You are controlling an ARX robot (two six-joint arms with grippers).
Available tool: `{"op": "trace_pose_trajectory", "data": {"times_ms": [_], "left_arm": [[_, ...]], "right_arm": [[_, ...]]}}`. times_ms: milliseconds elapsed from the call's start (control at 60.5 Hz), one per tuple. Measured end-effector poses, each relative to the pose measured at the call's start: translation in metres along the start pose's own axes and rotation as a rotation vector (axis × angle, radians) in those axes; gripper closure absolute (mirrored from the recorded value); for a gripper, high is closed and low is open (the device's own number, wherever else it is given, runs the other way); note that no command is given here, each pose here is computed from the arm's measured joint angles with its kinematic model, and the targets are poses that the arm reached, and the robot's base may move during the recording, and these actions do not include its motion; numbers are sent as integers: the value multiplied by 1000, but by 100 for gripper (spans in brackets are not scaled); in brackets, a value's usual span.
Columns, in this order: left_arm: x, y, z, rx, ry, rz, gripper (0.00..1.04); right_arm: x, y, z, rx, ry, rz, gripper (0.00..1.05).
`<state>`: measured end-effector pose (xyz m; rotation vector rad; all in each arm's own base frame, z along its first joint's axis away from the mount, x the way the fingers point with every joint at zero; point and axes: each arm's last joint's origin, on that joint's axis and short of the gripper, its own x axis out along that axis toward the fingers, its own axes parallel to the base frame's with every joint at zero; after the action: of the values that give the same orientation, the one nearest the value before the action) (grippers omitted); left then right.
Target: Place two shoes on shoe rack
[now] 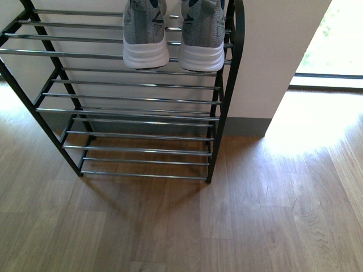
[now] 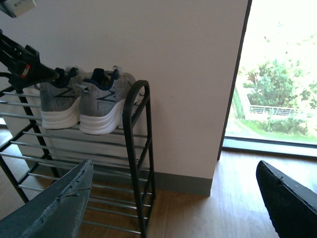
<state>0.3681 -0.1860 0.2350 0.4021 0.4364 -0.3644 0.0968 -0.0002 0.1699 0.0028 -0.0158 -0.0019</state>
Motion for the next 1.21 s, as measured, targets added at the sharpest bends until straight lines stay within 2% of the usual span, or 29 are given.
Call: {"op": "trace_pose_trajectory", "data": {"times_ms": [165,281,595,859,1008,1074,1206], "left_arm": [[-47,-7,-17,-14,-87,140,9],[-80,-11,-30,-52,-156,182,9],[-154,0,-80,-335,-270,320,9],[-183,3,-132,-568,-324,440,9],[-182,2,-137,-582,-325,430,10],[-184,5,-142,-531,-418,349,22],[-193,14,-160,-448,-441,338,44]], "right_arm": [[0,0,0,0,0,0,9],[0,0,0,0,0,0,9],[0,0,0,0,0,0,9],[0,0,0,0,0,0,9],[0,0,0,0,0,0,9],[0,0,0,0,0,0,9],[0,0,0,0,0,0,9]]}}
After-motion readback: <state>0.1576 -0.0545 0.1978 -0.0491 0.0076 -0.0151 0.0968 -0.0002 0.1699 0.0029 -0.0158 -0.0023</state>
